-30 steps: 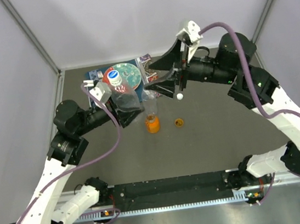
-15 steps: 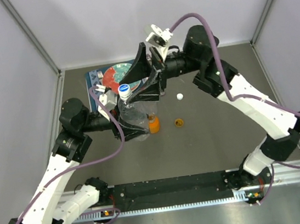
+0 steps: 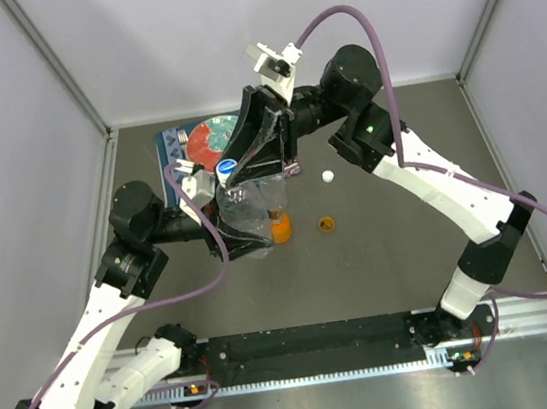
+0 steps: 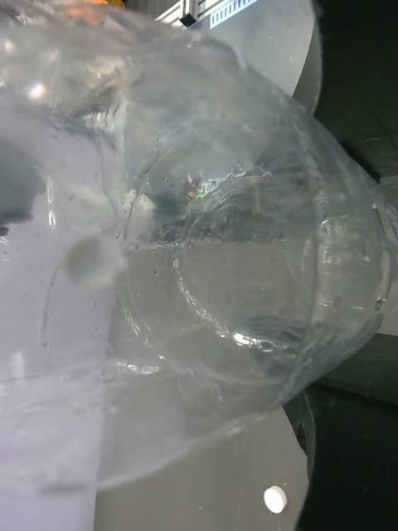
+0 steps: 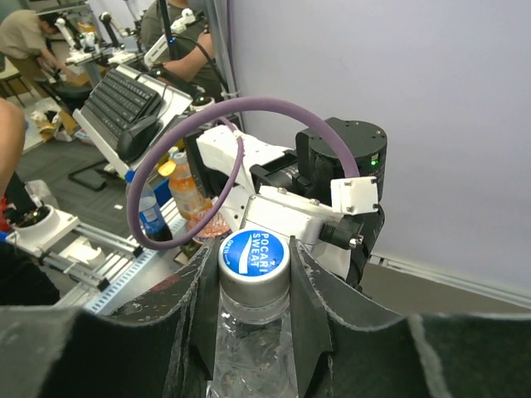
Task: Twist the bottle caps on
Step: Screw the bottle cap onto the plastic bottle.
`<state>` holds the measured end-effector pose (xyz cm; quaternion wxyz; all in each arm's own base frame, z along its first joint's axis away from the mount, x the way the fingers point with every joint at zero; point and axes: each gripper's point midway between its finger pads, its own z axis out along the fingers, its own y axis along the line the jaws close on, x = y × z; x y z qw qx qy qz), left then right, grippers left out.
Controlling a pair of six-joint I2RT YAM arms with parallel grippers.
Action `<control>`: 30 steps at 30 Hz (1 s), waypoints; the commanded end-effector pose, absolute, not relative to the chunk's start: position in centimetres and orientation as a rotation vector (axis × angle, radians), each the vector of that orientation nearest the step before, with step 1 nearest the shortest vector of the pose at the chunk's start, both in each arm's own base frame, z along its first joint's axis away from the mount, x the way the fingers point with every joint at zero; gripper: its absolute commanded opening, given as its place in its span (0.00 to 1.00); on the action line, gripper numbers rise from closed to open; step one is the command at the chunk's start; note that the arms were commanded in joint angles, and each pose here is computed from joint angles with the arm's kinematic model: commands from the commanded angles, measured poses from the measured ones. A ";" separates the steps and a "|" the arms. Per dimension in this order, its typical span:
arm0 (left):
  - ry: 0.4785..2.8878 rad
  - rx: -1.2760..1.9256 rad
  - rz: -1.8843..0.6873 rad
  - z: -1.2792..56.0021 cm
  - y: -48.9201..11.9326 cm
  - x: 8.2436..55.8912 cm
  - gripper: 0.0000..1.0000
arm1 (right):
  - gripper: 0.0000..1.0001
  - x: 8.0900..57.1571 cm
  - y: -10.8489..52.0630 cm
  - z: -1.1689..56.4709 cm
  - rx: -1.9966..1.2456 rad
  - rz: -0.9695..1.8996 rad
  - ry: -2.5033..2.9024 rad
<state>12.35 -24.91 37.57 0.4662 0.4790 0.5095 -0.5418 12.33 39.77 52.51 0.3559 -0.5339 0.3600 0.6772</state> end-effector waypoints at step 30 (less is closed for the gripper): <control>1.462 0.501 -0.504 38.8 -17.3 26.6 0.10 | 0.03 26.4 41.6 44.4 -0.505 0.728 1.634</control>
